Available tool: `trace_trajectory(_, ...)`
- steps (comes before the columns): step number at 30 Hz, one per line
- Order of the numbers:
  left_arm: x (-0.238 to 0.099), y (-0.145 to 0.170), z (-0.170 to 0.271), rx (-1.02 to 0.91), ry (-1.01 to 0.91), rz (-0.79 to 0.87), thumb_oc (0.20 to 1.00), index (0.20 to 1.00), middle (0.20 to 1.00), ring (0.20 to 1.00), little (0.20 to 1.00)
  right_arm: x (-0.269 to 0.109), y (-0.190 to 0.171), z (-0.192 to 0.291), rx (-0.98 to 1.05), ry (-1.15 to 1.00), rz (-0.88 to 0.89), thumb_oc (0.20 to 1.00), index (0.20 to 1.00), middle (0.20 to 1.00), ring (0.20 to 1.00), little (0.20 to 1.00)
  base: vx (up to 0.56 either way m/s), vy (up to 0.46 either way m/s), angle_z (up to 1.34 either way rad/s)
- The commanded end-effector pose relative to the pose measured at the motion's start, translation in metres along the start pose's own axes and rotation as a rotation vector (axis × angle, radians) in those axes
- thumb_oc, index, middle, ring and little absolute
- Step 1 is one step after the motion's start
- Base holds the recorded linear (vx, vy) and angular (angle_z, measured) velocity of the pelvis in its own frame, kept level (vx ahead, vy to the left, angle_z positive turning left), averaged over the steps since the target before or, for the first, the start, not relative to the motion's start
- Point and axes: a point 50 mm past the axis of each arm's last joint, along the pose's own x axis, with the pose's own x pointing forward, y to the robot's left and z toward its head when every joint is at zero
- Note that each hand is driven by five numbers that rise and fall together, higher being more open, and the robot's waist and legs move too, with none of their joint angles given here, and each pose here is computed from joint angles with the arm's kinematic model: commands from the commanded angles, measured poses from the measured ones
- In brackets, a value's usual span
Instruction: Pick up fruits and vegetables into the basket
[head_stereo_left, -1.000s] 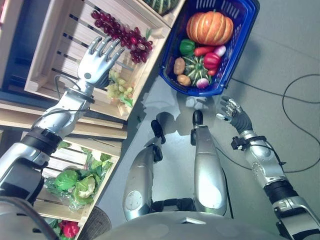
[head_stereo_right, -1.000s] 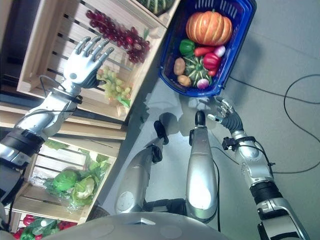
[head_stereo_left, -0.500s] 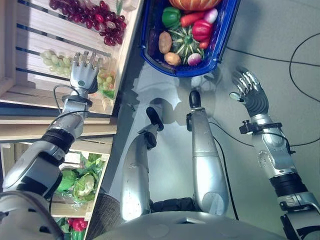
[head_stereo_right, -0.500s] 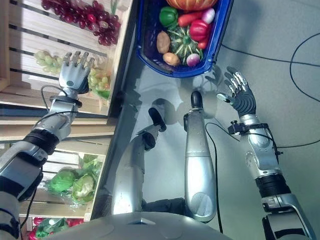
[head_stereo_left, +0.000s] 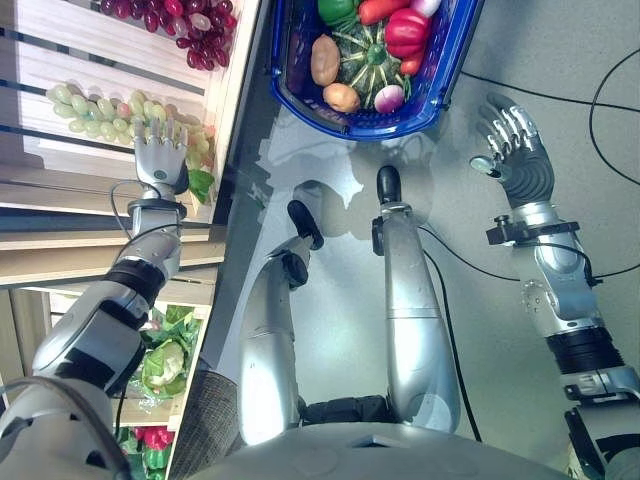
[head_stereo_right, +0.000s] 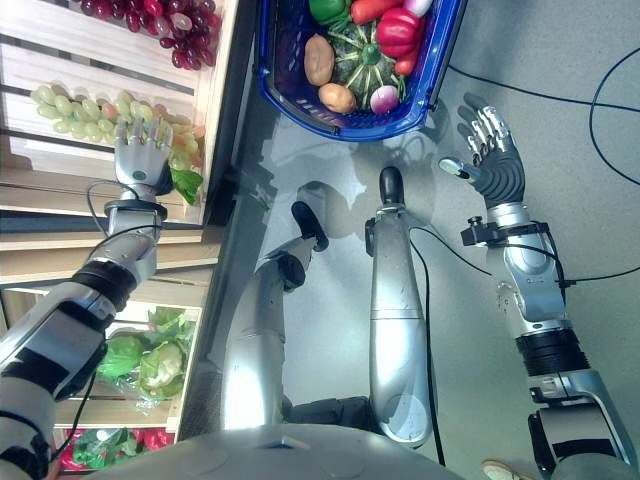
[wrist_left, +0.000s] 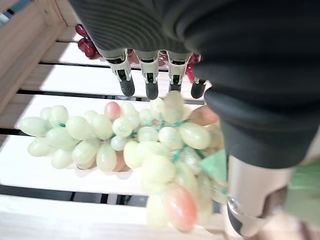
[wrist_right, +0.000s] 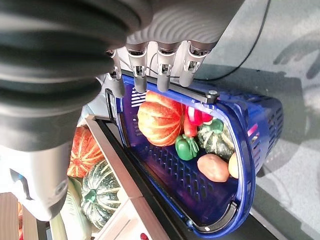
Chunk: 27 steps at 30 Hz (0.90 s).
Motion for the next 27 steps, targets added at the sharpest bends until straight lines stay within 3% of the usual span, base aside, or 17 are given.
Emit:
trace_trajectory(1, -0.005, -0.016, -0.041, 0.081, 0.147, -0.064, 1.0, 1.0, 1.0, 1.0, 1.0, 0.001, 0.006, 0.021, -0.019, -0.12, 0.038, 1.0, 1.0, 1.0, 1.0, 1.0, 0.01, 0.041, 0.0)
trace_trajectory(27, -0.009, -0.034, -0.047, 0.132, 0.298, -0.253, 1.0, 1.0, 1.0, 1.0, 1.0, 0.031, 0.013, 0.05, -0.03, -0.249, 0.082, 1.0, 1.0, 1.0, 1.0, 1.0, 0.0, 0.011, -0.01)
